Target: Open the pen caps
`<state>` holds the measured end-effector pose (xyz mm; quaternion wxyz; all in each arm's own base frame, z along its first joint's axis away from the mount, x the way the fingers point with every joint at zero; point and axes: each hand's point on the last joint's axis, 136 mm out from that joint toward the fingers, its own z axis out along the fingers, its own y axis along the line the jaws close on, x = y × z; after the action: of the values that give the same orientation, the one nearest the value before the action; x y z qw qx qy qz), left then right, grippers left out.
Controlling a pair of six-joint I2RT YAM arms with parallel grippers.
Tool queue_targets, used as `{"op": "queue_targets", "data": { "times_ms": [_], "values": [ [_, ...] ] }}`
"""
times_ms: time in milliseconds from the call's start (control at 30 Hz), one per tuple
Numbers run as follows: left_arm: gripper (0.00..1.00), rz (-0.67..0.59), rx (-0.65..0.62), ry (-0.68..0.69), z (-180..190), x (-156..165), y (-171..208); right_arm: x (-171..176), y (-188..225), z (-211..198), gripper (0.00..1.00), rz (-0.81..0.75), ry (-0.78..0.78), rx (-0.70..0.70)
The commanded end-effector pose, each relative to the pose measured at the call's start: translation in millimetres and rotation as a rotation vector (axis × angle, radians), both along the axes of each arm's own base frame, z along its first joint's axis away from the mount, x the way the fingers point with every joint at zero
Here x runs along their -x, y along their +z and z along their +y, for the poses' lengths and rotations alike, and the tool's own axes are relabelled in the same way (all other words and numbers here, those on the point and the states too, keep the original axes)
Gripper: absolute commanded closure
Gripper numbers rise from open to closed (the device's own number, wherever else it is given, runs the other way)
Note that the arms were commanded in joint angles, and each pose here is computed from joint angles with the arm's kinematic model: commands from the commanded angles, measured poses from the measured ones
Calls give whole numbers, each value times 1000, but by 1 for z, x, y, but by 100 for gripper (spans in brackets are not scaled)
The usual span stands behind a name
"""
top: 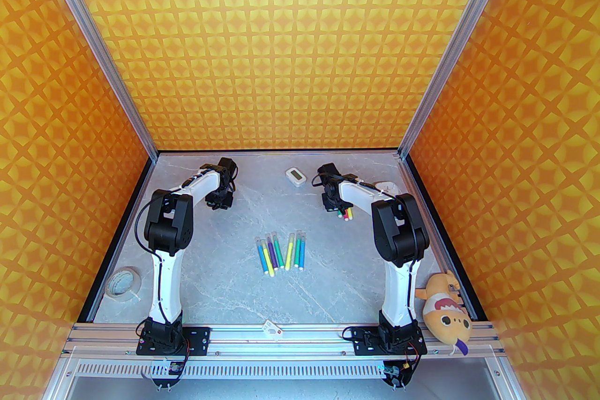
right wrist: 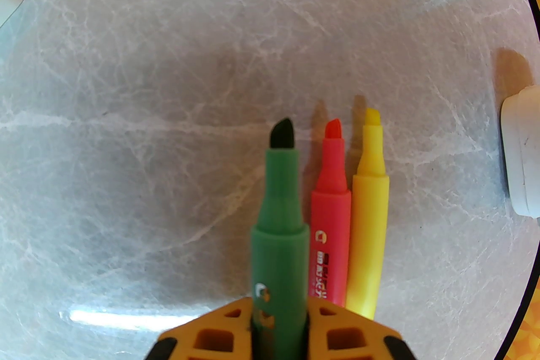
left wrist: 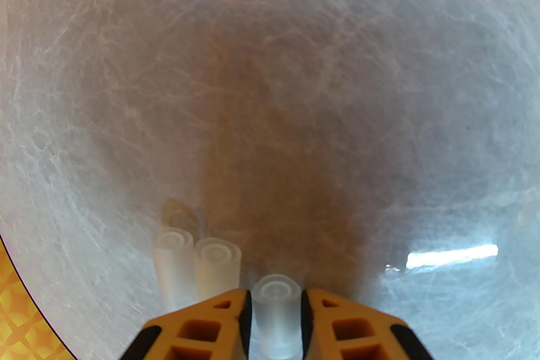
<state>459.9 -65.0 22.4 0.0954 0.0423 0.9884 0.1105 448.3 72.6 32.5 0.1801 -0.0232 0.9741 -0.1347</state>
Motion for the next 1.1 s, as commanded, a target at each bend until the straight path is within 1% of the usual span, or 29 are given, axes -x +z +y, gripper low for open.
{"op": "queue_targets", "data": {
  "times_ms": [0,133,333,367,400,633,700,800,900,1000,1067],
  "values": [
    [74,-11,-16,2,8,1,9,-3,-1,-7,78,14,-11,31],
    [74,-47,6,-1,6,0,24,-3,-2,-7,77,18,-16,35],
    [71,-119,56,-6,0,1,55,-4,-3,-10,76,20,-24,42],
    [69,-132,68,-8,-2,2,61,-3,-3,-10,75,21,-25,43],
    [69,-143,78,-9,-3,2,66,-3,-3,-11,71,20,-29,47],
    [67,-215,142,-8,-9,9,94,-2,-2,-12,70,22,-33,53],
    [67,-232,161,-10,-11,12,99,-2,-2,-12,70,18,-33,49],
    [62,-262,188,-14,-13,15,105,0,3,-7,70,8,-18,18],
    [61,-266,216,-5,-15,26,101,5,11,-1,69,-5,-3,-30],
    [61,-278,265,-4,-20,34,99,12,23,4,67,-40,-6,-64],
    [61,-287,300,-9,-25,39,97,18,31,14,64,-71,10,-114]
  ]
}}
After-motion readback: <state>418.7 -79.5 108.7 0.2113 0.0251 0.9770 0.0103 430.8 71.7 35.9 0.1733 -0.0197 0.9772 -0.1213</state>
